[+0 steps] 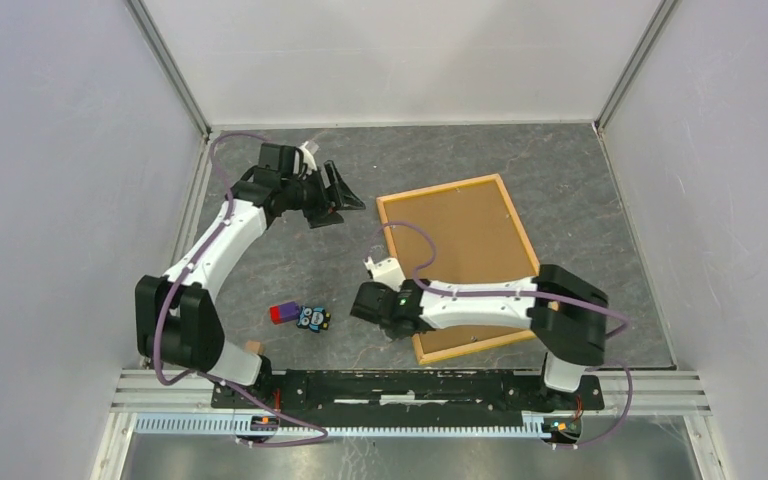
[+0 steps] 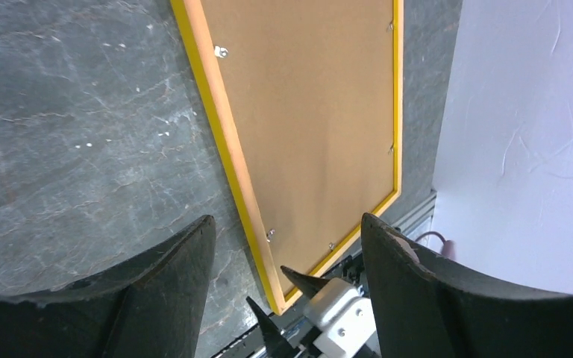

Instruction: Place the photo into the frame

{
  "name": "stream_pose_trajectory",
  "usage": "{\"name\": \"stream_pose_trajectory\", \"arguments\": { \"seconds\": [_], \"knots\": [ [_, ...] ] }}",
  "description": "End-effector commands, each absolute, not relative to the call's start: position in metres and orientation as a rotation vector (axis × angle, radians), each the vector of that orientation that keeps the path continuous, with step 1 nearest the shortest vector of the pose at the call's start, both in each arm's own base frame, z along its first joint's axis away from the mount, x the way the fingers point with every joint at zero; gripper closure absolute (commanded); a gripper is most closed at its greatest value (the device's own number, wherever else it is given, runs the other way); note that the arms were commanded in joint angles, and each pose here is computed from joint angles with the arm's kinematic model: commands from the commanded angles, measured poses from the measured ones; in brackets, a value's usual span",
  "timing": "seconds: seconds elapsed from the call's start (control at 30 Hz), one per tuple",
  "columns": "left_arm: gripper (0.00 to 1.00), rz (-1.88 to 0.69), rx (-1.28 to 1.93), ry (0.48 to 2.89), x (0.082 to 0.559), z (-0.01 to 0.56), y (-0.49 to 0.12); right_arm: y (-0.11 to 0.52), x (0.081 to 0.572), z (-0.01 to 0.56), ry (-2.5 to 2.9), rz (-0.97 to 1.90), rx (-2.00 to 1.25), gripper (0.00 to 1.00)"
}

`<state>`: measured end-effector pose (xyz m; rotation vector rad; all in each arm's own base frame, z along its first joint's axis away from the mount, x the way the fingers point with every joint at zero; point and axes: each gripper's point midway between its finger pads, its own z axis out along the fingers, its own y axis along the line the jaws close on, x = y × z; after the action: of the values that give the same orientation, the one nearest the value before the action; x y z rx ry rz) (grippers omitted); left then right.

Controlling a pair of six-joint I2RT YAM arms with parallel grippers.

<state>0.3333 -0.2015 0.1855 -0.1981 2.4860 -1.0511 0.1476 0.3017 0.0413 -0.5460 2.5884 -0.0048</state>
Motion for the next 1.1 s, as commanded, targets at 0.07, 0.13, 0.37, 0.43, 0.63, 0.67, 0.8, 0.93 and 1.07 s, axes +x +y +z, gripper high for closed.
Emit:
{"name": "stream_pose_trajectory", "arguments": {
  "seconds": [0.07,0.13,0.37,0.43,0.63,0.67,0.8,0.93,1.07],
  "knots": [
    [0.23,-0.987,-0.151,2.419,0.332,0.2,-0.186,0.301,0.152,0.036,2.558,-0.158,-0.399,0.44],
    [0.23,-1.008,-0.15,2.413,0.331,0.201,-0.188,0.302,0.151,0.033,2.56,-0.147,-0.395,0.46],
    [0.24,-1.038,-0.142,2.395,0.328,0.205,-0.189,0.287,0.148,0.019,2.568,-0.18,-0.333,0.51],
    [0.24,-1.034,-0.146,2.397,0.329,0.205,-0.188,0.281,0.149,0.018,2.555,-0.186,-0.306,0.55],
    [0.24,-1.023,-0.151,2.413,0.329,0.198,-0.188,0.271,0.158,0.022,2.485,-0.191,-0.259,0.81],
    [0.23,-1.029,-0.163,2.422,0.329,0.195,-0.189,0.272,0.16,0.026,2.472,-0.185,-0.259,0.86],
    [0.21,-1.172,-0.239,2.42,0.315,0.182,-0.199,0.276,0.173,0.056,2.386,-0.153,-0.254,1.0],
    [0.21,-1.291,-0.342,2.392,0.296,0.159,-0.213,0.284,0.182,0.083,2.292,-0.008,-0.29,1.0],
    [0.17,-1.404,-0.381,2.33,0.288,0.146,-0.237,0.289,0.183,0.098,2.244,0.15,-0.323,1.0]
  ]
}}
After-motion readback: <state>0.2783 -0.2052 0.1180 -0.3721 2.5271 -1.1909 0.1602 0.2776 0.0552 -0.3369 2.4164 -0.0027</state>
